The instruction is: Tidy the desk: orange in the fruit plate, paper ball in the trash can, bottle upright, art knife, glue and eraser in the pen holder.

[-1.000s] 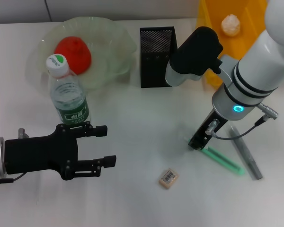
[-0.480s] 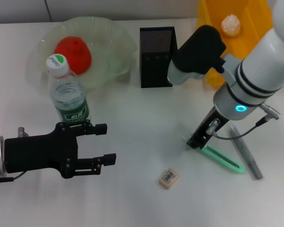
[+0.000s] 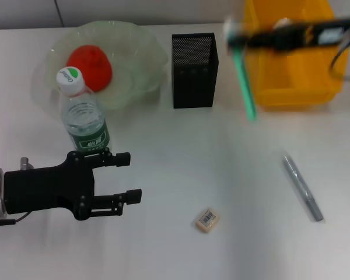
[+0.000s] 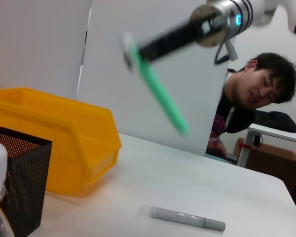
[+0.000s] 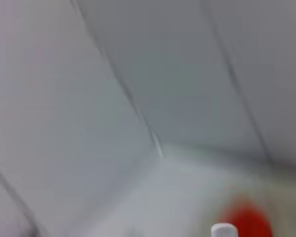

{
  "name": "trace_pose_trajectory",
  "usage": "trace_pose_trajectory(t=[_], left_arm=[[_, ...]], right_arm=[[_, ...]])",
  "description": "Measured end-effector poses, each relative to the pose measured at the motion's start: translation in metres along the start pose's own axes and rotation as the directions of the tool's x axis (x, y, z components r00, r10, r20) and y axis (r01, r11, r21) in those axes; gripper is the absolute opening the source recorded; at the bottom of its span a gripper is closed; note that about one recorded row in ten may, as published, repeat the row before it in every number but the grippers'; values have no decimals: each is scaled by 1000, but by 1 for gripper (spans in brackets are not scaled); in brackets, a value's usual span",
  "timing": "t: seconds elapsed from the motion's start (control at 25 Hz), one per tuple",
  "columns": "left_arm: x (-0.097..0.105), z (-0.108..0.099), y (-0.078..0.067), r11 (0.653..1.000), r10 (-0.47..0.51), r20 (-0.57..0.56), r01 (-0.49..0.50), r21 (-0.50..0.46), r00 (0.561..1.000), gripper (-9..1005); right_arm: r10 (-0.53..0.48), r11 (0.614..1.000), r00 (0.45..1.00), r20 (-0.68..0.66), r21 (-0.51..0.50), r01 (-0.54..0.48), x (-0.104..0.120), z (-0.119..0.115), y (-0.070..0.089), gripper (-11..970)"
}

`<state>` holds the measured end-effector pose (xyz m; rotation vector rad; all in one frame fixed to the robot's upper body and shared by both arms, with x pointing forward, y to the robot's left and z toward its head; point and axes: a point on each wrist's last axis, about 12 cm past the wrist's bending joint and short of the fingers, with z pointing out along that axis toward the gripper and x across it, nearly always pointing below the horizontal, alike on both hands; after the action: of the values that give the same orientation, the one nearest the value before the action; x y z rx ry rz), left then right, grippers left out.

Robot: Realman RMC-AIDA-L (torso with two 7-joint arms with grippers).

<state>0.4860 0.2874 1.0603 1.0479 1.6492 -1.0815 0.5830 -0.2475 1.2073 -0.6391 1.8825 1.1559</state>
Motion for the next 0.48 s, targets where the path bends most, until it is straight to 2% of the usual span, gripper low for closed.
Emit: trace_pose_trajectory(t=[0.04, 0.16, 0.2, 0.24, 0.28, 0.32, 0.36, 0.4, 0.44, 0.48], left_arm=[[0, 0, 0, 1000, 0, 0, 0, 0, 1000, 783], [-1, 0, 0, 1000, 3, 0, -3, 0, 1000, 783], [-1, 0, 1, 1000, 4, 0, -4, 1, 1000, 783], [-2, 1, 1, 1000, 5, 0, -5, 2, 1000, 783], [-2, 1, 1, 1000, 5, 0, -5, 2, 1000, 783], [-2, 2, 1, 1000, 5, 1, -5, 3, 1000, 783], [-2, 2, 1, 1000, 6, 1, -6, 4, 1000, 783], [-2, 3, 1, 1000, 6, 2, -6, 6, 1000, 783], [-2, 3, 1, 1000, 6, 2, -6, 6, 1000, 783], [-2, 3, 1, 1000, 6, 2, -6, 6, 1000, 783]], right_arm=[[0, 1000, 1000, 0, 0, 0, 0, 0, 0, 185], [10, 996, 968, 251, -83, 12, 16, -7, -20, 187], [-50, 993, 911, 409, -80, 90, 30, -1, -29, 187], [-50, 993, 911, 409, -80, 90, 30, -1, -29, 188], [-142, 984, 848, 511, -19, 176, 44, 9, -32, 188], [-194, 976, 819, 540, 25, 215, 50, 16, -32, 189], [-194, 976, 819, 540, 25, 215, 50, 16, -32, 189], [-287, 955, 785, 548, 105, 276, 57, 32, -34, 190], [-287, 955, 785, 548, 105, 276, 57, 32, -34, 190], [-334, 941, 775, 537, 151, 301, 61, 40, -35, 191]])
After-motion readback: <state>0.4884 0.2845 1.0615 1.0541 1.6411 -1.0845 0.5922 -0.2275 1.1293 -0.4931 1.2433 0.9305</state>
